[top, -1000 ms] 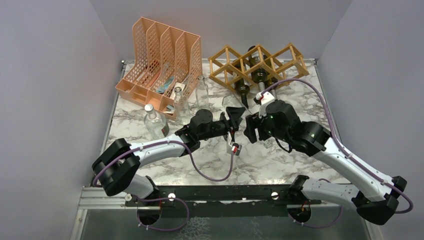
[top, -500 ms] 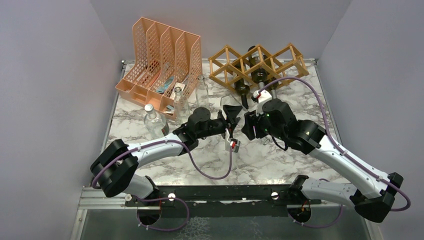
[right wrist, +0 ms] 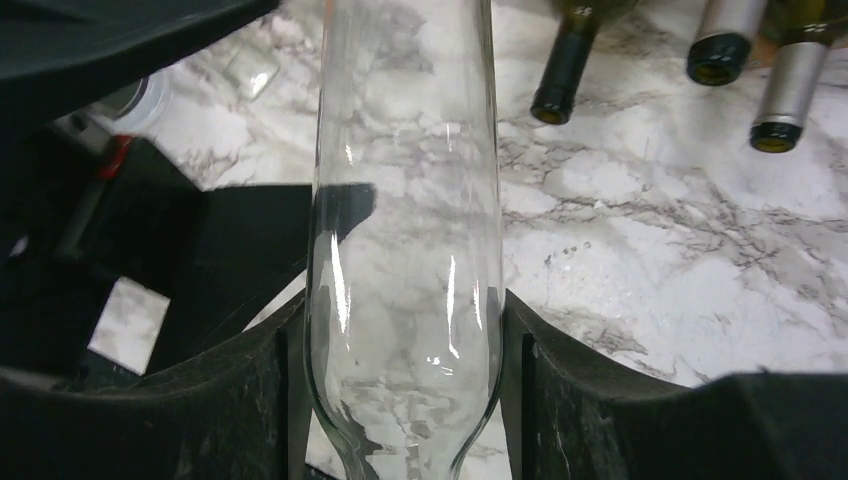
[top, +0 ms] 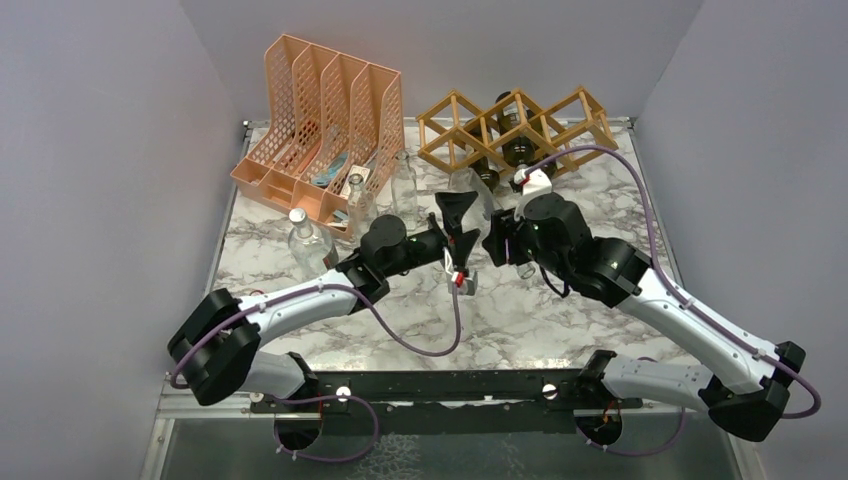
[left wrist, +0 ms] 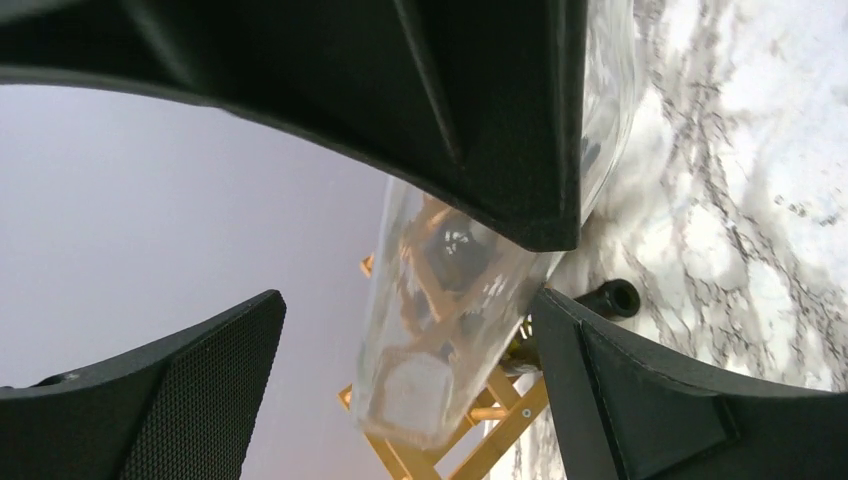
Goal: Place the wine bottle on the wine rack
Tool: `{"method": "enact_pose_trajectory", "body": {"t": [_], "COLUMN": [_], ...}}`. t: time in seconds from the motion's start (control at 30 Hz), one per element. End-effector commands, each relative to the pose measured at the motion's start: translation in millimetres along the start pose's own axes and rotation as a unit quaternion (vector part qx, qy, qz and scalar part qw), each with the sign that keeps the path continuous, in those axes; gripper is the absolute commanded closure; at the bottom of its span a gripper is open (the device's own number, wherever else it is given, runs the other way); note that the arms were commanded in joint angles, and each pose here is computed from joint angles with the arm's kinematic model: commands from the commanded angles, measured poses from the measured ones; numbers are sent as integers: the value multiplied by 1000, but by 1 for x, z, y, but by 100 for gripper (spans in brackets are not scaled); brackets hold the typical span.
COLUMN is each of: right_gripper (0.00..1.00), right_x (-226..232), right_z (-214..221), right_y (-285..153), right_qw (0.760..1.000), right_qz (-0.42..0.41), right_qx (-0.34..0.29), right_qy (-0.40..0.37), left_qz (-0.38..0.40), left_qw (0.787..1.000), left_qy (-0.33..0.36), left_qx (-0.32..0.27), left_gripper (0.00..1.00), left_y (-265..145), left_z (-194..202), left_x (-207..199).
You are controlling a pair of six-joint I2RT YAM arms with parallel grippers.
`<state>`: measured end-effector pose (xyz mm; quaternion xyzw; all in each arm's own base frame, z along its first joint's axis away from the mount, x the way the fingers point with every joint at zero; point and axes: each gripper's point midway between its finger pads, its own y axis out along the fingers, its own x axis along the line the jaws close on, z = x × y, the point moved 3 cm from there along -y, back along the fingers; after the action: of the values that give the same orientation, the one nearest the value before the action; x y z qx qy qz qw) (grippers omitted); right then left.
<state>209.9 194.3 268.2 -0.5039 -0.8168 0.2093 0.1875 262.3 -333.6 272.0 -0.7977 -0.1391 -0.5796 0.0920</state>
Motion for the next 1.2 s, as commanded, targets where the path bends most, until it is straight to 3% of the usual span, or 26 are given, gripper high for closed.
{"method": "enact_pose_trajectory", "body": {"t": [0.0,0.1,0.17,0.27,0.43,0.53,0.63,0.8,1.17], "right_gripper": [99,99,99,99,99,99,99,99,99], "right_x": [-10,-15,-14,-8,4,12,17,18,5], "right_z": [-49,-51,-51,-50,-46,-47,-50,-51,-60], "right_y": [-1,7,15,26,51,69,87,110,139], "right_qw": [991,987,986,986,984,981,978,974,968], "right_qz": [62,95,99,94,75,67,68,101,123], "right_qx": [-98,-101,-98,-98,-105,-115,-124,-117,-128], "right_qy": [65,82,90,101,123,141,152,169,180], "left_qz": [-75,-121,-169,-278,-380,-443,-470,-466,-446], "left_qw": [996,983,959,893,826,773,744,735,742], "left_qy": [-52,-138,-225,-345,-398,-437,-460,-479,-485], "left_qx": [-13,16,31,79,122,125,124,115,125], "left_gripper": [1,1,1,1,1,1,1,1,1], "left_y": [-18,-35,-48,-75,-111,-132,-143,-151,-150], "left_z": [-17,-13,-12,2,11,13,12,3,-1], "left_x": [33,46,59,87,120,134,140,147,149]}}
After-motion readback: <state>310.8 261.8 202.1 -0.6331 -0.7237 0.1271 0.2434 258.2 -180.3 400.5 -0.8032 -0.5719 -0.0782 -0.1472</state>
